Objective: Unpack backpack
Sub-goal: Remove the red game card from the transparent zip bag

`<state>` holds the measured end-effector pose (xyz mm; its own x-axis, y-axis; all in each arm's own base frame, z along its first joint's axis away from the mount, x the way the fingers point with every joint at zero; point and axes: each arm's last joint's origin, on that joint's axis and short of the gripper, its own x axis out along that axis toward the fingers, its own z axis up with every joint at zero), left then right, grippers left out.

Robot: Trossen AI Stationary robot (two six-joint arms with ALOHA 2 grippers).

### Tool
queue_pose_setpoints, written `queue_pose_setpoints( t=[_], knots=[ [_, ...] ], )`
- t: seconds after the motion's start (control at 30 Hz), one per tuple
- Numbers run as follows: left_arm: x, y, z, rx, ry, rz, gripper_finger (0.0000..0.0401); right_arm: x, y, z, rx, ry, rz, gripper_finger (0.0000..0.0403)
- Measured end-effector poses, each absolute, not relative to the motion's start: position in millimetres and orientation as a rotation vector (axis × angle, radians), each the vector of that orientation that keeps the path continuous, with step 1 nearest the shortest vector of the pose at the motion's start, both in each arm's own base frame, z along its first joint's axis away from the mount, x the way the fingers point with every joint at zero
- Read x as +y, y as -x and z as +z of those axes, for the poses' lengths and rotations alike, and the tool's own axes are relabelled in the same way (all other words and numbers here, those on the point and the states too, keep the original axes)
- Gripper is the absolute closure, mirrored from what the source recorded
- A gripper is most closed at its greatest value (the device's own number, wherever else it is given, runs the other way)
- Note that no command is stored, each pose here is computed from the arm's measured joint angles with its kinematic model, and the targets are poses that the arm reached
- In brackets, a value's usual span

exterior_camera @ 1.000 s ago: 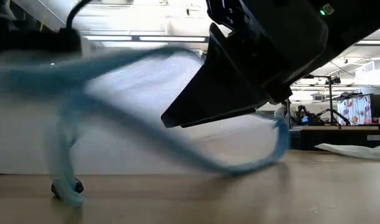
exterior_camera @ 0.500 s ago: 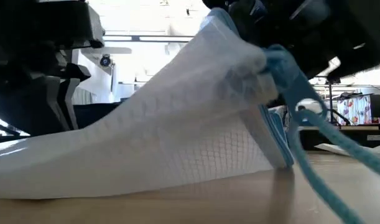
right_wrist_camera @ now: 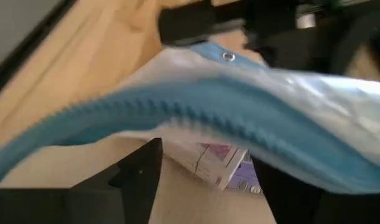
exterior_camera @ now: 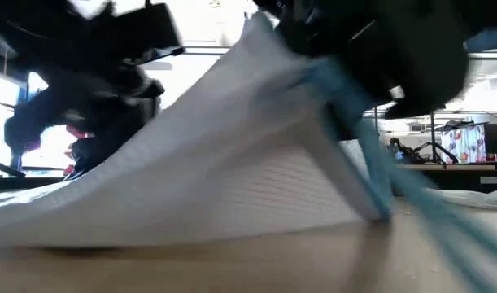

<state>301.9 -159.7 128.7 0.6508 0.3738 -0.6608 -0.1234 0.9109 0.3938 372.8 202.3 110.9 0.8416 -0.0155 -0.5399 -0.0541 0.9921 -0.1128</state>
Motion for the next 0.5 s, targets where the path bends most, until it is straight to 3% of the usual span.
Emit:
queue_pose_setpoints(
  t=[0.23, 0.37, 0.5],
  knots=[
    [-144.6, -293.9, 163.6, 0.835, -0.342, 0.342, 0.0399, 190.8, -375.1, 107.5, 0.602, 0.083, -0.071, 0.0118],
    [-161.9, -261.5, 197.2, 0.862, -0.150, 0.325, 0.0401, 188.5, -371.8, 103.8, 0.635, 0.052, -0.136, 0.0116],
    [-180.0, -230.5, 196.6, 0.980, 0.098, 0.239, 0.0401, 184.5, -368.1, 98.4, 0.698, -0.043, -0.185, 0.0116]
  ],
)
